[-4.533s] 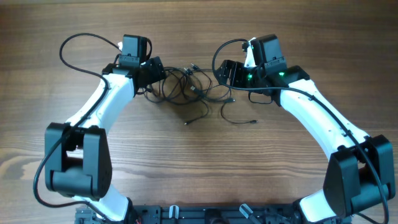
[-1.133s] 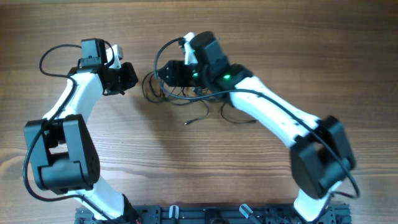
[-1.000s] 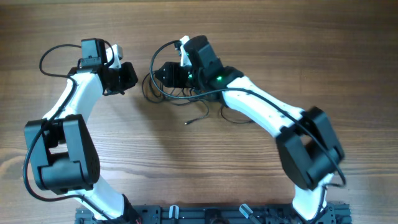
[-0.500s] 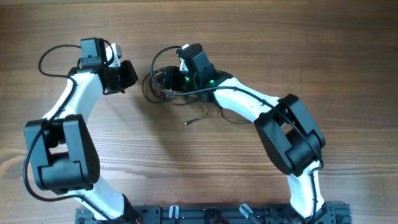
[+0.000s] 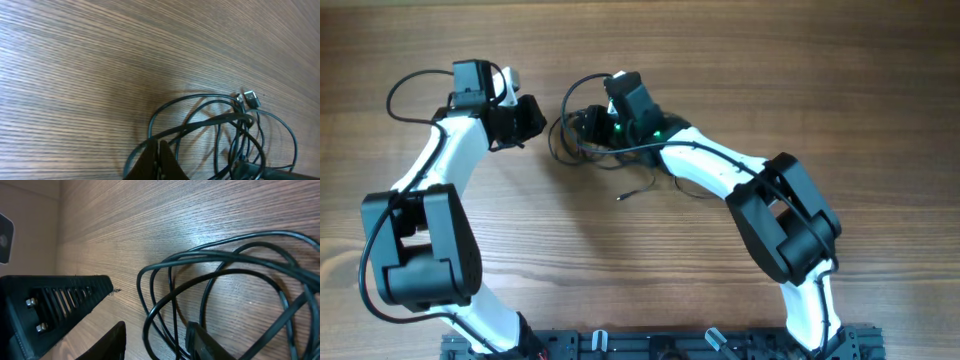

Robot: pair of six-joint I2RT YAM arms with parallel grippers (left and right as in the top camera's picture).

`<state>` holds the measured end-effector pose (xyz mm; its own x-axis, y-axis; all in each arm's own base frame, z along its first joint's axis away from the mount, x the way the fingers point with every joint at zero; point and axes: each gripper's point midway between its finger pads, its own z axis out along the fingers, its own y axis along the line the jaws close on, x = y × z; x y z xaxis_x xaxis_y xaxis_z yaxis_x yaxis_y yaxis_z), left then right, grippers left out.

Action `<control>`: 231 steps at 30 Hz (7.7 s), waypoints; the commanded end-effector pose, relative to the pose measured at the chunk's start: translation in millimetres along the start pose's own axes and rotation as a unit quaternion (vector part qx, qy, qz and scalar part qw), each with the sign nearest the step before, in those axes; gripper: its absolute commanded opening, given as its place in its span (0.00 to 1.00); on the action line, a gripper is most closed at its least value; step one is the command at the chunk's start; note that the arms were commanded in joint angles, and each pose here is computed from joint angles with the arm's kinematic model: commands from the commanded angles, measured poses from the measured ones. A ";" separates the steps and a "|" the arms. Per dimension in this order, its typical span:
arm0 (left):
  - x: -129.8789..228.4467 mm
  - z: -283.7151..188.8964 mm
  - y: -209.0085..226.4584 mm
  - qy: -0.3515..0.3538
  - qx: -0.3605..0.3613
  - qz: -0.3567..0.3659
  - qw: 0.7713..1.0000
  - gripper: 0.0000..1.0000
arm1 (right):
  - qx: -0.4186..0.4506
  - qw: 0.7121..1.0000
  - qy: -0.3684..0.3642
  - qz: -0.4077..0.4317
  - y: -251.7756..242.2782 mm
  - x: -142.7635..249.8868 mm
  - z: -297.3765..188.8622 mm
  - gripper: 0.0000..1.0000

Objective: Untangle cables

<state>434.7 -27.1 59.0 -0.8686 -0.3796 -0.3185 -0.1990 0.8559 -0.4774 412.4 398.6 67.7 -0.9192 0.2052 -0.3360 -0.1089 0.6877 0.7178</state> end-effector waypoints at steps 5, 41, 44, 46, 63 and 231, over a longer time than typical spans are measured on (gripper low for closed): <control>5.3 4.7 -8.1 0.008 0.012 0.002 1.000 0.04 | 0.027 0.999 -0.022 -0.004 -4.0 4.9 10.5 0.37; 5.3 4.7 -8.1 0.008 0.012 0.002 1.000 0.04 | 0.028 0.999 0.028 -0.010 -16.7 27.8 17.8 0.04; 5.4 4.7 -8.2 0.008 0.012 0.002 1.000 0.04 | 0.003 0.999 0.019 -0.034 7.3 15.7 -1.6 0.04; 5.3 4.7 -8.2 0.008 0.012 0.002 1.000 0.04 | -0.011 0.998 0.006 -0.055 26.5 6.9 -18.6 0.04; 7.3 4.3 -15.4 0.014 0.033 0.005 0.999 0.66 | 0.096 0.993 0.000 -0.067 -0.3 5.6 -53.4 0.04; 34.0 39.5 -33.4 0.036 -0.019 0.137 0.990 1.00 | 0.184 0.979 -0.044 0.075 -155.1 -145.2 -384.7 0.04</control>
<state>432.2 -81.7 38.3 -0.9158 -0.1149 -0.3849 0.0314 0.9348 -0.3538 376.2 -10.8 157.8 -0.9096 0.4086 -0.0748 0.3463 0.8454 0.4066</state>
